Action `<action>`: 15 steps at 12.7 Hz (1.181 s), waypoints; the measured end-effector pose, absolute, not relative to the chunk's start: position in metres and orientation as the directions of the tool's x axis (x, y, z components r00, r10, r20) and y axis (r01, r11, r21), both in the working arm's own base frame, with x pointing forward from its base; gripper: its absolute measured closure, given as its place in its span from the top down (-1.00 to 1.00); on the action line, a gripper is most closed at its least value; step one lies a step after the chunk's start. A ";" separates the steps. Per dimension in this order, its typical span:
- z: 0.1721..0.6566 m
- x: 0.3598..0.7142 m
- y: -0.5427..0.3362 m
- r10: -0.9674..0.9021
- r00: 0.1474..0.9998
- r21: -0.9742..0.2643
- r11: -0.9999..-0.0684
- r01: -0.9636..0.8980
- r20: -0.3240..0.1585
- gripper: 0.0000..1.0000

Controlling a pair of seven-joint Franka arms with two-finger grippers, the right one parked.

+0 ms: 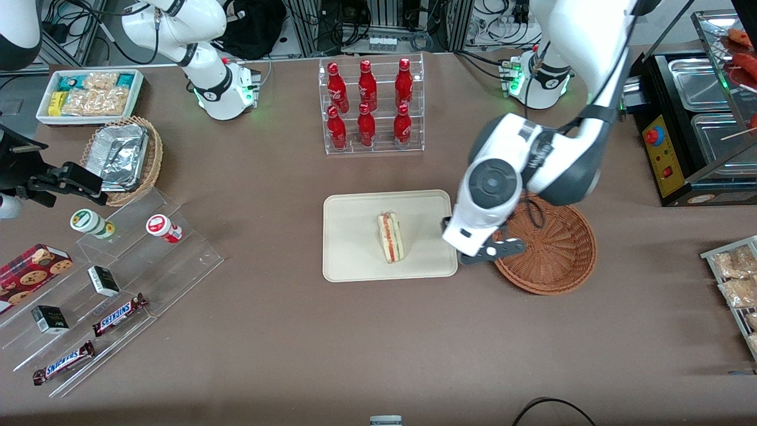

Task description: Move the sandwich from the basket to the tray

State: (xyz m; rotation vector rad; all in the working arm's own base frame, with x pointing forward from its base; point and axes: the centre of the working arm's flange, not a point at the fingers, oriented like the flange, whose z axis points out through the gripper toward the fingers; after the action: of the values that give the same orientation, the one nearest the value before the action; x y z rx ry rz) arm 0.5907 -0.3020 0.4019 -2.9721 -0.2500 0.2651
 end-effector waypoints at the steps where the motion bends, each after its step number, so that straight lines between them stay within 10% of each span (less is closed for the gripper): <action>1: 0.406 0.594 -0.281 0.165 0.971 -0.158 -0.978 0.139 -0.171 1.00; 15: 0.519 0.538 -0.071 -0.044 0.965 -0.061 -0.996 -0.062 -0.257 1.00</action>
State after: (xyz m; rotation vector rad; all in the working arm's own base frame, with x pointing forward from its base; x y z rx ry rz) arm 0.5375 -0.0715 0.5193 -3.0467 0.0820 0.3957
